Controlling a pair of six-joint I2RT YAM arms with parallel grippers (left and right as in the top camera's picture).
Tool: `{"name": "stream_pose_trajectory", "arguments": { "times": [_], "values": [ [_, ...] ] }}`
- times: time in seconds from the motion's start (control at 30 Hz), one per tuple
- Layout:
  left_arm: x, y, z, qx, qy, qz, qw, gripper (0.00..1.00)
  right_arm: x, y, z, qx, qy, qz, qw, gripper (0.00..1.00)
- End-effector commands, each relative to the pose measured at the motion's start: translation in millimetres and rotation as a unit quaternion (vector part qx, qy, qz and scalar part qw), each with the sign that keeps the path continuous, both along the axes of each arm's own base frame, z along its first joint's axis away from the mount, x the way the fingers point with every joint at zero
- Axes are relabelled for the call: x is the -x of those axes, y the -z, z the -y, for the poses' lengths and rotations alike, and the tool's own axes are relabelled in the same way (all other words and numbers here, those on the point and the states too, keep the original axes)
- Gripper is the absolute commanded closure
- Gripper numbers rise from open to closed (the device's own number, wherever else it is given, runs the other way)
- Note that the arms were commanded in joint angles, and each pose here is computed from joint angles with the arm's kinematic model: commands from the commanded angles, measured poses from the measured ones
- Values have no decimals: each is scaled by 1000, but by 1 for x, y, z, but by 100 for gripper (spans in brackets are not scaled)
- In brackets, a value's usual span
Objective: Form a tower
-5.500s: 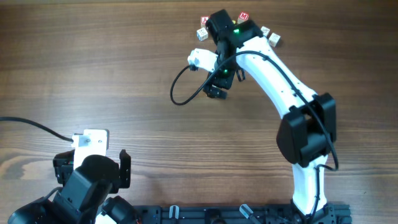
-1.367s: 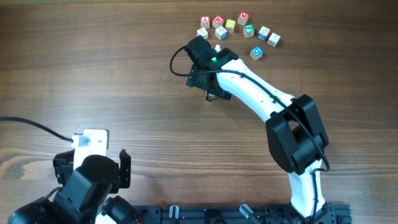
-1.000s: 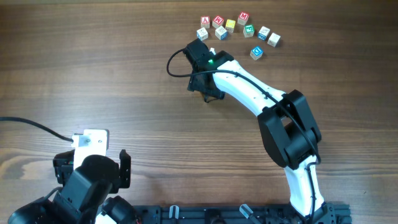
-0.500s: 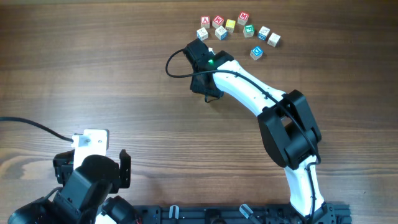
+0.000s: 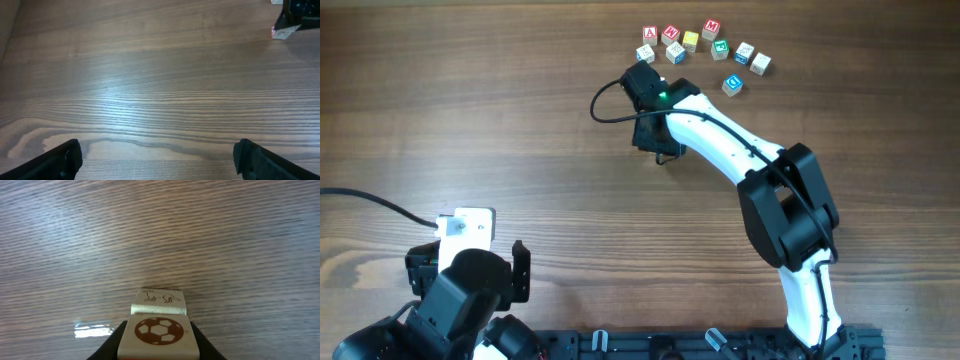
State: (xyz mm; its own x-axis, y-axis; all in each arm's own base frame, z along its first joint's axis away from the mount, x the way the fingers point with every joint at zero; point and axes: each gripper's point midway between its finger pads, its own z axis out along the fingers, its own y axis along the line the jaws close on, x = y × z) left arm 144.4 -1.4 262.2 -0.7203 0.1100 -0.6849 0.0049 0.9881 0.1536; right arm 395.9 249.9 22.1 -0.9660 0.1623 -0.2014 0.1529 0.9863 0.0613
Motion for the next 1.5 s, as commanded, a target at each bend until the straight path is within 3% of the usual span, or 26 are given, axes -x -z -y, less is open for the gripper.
{"name": "stream_pose_trajectory", "arguments": {
  "times": [0.0,0.5,0.67,0.93,1.27,1.47],
  "values": [
    [0,0,0,6,-4,2,1000,0,-7,-7,13,27,-1,16,999,85],
    [0,0,0,6,-4,2,1000,0,-11,-8,16,50,-58,26,997,77],
    [0,0,0,6,-4,2,1000,0,-8,-7,14,43,-58,20,997,43],
    [0,0,0,6,-4,2,1000,0,-5,-10,3,12,-64,8,998,1],
    [0,0,0,6,-4,2,1000,0,-7,-43,2,1,-13,13,1000,0],
    [0,0,0,6,-4,2,1000,0,-8,-43,5,1,14,15,1000,28]
  ]
}}
